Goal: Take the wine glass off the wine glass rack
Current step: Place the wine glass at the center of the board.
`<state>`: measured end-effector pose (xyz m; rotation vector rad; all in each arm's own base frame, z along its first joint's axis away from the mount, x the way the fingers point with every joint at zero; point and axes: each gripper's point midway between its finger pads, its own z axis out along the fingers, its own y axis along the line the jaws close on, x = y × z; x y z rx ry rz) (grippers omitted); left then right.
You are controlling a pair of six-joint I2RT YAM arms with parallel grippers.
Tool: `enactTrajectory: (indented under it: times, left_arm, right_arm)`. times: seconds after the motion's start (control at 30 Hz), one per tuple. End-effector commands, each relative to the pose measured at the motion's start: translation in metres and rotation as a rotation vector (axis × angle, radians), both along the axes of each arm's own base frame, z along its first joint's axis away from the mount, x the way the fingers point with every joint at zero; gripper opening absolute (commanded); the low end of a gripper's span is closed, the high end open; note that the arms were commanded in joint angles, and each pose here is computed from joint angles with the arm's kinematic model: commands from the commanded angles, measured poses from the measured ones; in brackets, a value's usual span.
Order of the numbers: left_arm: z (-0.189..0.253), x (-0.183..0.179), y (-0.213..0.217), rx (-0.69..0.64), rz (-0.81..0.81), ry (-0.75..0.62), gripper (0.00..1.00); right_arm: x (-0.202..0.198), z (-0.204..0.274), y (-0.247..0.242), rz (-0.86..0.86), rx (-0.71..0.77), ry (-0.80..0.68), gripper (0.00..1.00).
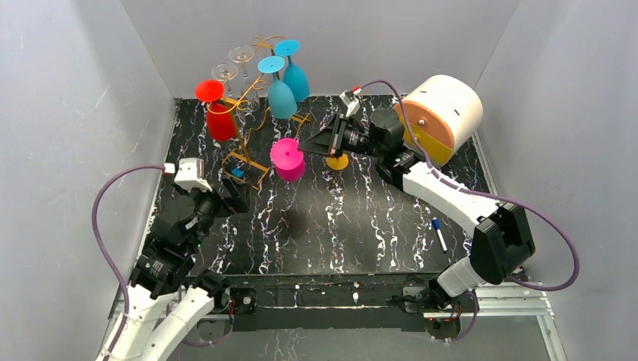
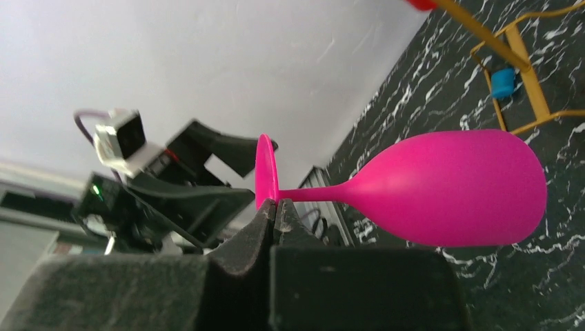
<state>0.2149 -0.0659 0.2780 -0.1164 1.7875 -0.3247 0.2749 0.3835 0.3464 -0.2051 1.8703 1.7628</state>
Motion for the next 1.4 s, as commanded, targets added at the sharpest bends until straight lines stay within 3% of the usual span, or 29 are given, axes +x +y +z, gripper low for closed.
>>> enactTrajectory:
  times: [0.0,0.13,0.23,0.43,0.67,1.0,1.1,1.37]
  left_arm:
    - [0.021,-0.017,-0.061,-0.125,-0.324,0.034,0.98]
    - [0.033,-0.024,-0.095,-0.189,-0.509,0.049,0.99]
    - [0.03,-0.026,-0.109,-0.218,-0.575,0.1,0.98]
    - [0.031,-0.037,-0.138,-0.32,-0.733,0.151,0.87]
    - [0.032,-0.037,-0.152,-0.422,-0.791,0.152,0.57]
    - [0.02,-0.029,-0.157,-0.433,-0.788,0.172,0.0]
    - [0.02,-0.032,-0.158,-0.437,-0.807,0.172,0.0]
    - [0.022,-0.041,-0.167,-0.474,-0.893,0.17,0.0]
  right_arm:
    - [-0.042,0.003,-0.006,0.203,0.017,-0.206,0.01]
    - [-0.06,-0.008,-0.005,0.354,0.006,-0.234,0.01]
    - [-0.065,-0.011,-0.008,0.362,-0.004,-0.248,0.01]
    - [-0.07,-0.012,-0.017,0.334,-0.037,-0.284,0.01]
    - [-0.077,-0.013,-0.02,0.366,-0.044,-0.313,0.01]
    - [-0.091,-0.013,-0.025,0.443,-0.039,-0.349,0.01]
    - [-0.098,-0.011,-0.028,0.459,-0.032,-0.375,0.03]
    - [-0.11,-0.011,-0.027,0.49,-0.024,-0.402,0.21]
